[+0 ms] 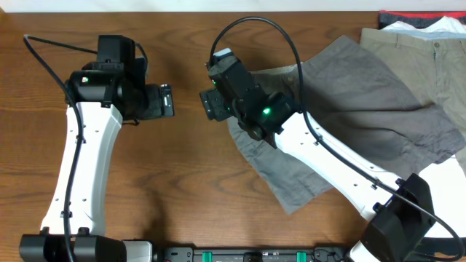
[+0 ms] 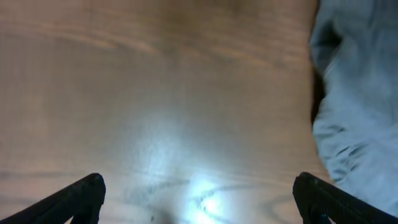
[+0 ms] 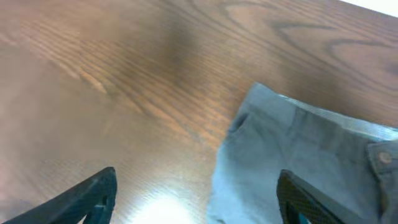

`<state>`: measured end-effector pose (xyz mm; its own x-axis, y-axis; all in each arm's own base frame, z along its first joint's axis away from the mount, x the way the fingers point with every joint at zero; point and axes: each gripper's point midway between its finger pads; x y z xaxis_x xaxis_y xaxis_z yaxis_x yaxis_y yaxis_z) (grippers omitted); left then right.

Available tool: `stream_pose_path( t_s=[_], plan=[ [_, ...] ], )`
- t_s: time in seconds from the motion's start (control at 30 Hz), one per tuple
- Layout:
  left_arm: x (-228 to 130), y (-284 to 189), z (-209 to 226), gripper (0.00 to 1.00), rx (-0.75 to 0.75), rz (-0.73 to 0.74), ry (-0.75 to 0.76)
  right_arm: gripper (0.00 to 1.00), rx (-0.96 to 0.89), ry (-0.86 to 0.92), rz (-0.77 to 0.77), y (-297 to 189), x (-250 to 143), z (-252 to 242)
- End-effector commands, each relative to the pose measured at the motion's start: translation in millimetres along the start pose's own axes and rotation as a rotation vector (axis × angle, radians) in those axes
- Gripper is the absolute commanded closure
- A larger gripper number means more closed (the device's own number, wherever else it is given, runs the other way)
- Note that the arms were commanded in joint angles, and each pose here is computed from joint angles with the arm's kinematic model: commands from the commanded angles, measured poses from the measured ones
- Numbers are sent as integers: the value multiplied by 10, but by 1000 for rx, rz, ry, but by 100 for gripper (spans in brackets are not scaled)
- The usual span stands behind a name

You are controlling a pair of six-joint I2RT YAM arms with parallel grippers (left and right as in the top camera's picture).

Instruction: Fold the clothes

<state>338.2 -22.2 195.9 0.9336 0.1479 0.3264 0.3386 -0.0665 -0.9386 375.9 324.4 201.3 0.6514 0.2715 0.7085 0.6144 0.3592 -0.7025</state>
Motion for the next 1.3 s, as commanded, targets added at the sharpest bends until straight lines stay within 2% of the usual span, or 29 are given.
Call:
stream_pose_path(
  t_s=[0.0,0.13,0.23,0.4,0.6,0.87,0.93,1.1,1.2,1.27],
  plan=[
    [106,-66,-175,2,-68,-49,83,19,-90,24,2,33,38,-331],
    [275,95,-368,2,-104,-86,152,20,-169,133,65,41,-78,-783],
    [363,311,-646,1,-192,-86,236,20,-232,226,130,16,-223,-1163],
    [479,988,-1126,1,-295,-63,318,20,-257,324,217,-44,-416,-1622],
    [434,1755,-1438,2,-316,-29,342,20,-287,385,286,-126,-596,-1896],
    [458,2223,-1736,5,-388,-59,299,20,-309,389,335,-180,-714,-1954],
    [489,2288,-1804,13,-399,-80,291,20,-311,389,342,-186,-732,-1954],
    [521,2437,-1922,45,-419,-116,294,21,-328,385,368,-217,-794,-1969],
    [522,2512,-1877,70,-393,-115,276,21,-356,378,383,-248,-836,-2008],
    [588,2566,-1713,94,-308,-129,213,21,-372,374,391,-266,-857,-2032]
  ],
)
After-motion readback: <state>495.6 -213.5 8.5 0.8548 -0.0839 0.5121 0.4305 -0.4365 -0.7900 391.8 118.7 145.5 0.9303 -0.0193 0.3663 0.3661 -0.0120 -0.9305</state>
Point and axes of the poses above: each gripper's point midway between its finger pads, its own y axis out along the fingers, its own z axis along the line the jaws close on, x = y × z, and after that the axes turned 2 degrees about -y, right-handed
